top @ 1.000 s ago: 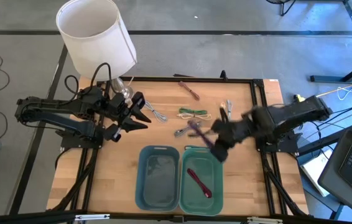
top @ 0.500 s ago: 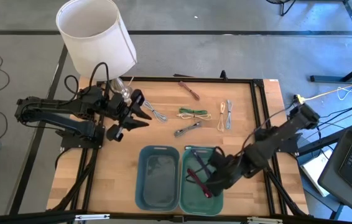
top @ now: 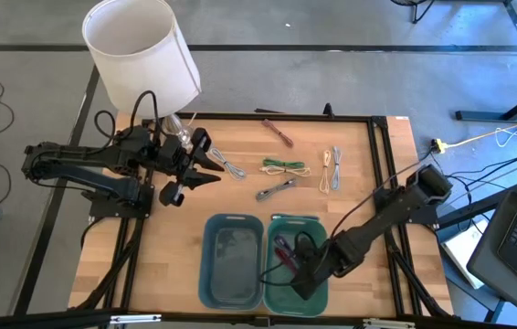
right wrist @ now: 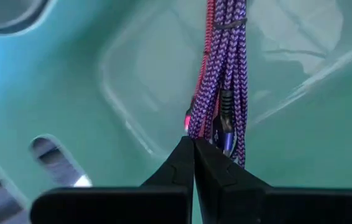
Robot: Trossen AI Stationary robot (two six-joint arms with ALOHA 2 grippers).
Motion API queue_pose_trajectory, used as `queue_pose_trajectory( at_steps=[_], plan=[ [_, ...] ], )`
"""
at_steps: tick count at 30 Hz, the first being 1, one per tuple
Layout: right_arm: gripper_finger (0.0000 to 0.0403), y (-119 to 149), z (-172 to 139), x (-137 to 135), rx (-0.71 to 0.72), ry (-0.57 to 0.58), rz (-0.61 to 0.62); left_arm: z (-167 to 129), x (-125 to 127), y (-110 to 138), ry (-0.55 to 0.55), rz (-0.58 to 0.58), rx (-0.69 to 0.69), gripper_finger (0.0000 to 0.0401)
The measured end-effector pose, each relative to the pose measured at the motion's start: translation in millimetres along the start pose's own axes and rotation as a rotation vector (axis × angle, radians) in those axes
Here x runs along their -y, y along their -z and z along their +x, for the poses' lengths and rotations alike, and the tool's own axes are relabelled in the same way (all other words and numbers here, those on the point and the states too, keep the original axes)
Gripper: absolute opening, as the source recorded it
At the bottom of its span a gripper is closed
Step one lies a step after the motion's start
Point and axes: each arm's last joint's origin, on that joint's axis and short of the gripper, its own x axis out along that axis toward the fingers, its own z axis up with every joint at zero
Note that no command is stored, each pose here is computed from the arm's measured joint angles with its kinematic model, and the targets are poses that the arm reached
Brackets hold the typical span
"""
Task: Pick and place USB-C Cables
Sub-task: Put the black and violet charger cable into the green container, then put the black and white charger cable into the green container
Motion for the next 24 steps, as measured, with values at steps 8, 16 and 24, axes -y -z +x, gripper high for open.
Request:
queue_pose_trajectory(
  at_steps=[8,16,24],
  plan=[
    [0.0002,-6.7,28.4,1.5,-0.081,0.063,0.022,0.0,0.0,0.0,0.000,0.000,0.000,0.0092],
    [0.0014,-11.2,33.5,1.4,-0.072,0.065,0.032,0.0,0.1,0.0,0.005,0.000,-0.001,0.0092],
    [0.0114,-13.1,31.5,-1.1,-0.063,0.035,0.031,0.0,0.1,0.0,0.005,0.000,-0.001,0.0092]
  ],
)
